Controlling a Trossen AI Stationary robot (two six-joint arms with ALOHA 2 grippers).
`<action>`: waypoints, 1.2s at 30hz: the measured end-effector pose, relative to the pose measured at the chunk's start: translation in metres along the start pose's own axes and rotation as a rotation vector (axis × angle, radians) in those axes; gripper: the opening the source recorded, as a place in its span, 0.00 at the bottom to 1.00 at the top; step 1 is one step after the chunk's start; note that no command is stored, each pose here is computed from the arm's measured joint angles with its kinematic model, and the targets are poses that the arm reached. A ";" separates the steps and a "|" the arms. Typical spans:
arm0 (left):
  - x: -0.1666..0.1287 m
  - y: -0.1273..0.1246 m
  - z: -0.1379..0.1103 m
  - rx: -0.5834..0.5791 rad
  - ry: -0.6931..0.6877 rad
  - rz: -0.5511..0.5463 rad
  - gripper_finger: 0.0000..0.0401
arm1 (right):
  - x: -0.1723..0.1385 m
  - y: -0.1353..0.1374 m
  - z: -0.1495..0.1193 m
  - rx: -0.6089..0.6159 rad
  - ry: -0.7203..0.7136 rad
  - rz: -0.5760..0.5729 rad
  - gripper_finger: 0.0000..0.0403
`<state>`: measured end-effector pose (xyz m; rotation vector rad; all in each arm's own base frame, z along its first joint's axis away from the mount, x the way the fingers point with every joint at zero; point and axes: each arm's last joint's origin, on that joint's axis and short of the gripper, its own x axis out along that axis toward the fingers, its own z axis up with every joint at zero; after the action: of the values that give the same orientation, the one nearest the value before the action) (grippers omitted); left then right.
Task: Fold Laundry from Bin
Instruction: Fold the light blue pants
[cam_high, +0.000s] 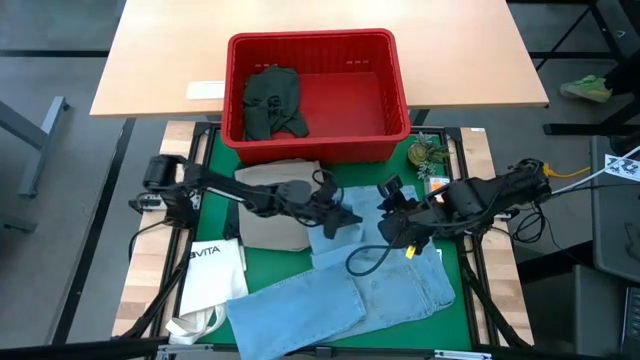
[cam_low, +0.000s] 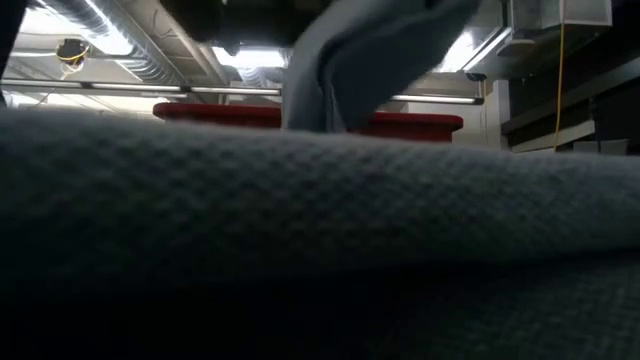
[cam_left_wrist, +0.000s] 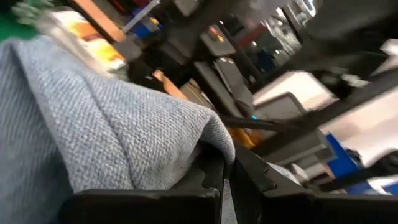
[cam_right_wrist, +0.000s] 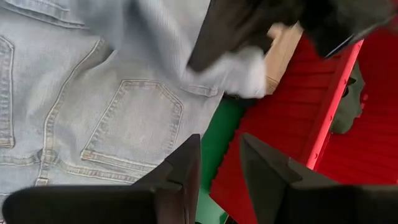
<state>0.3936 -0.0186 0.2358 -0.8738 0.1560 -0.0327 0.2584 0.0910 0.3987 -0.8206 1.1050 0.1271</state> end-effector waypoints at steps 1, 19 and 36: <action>0.004 0.007 -0.001 0.000 -0.013 0.009 0.02 | 0.000 0.000 0.000 0.000 0.000 0.000 0.28; 0.072 0.051 -0.013 0.112 -0.181 -0.043 0.03 | -0.001 -0.001 -0.001 0.097 0.004 -0.015 0.28; 0.112 0.063 -0.013 0.401 -0.182 0.138 0.04 | -0.007 -0.001 -0.010 0.170 0.027 -0.004 0.28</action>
<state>0.5003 0.0016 0.1653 -0.4611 0.0357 0.1399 0.2480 0.0863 0.4029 -0.6740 1.1236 0.0186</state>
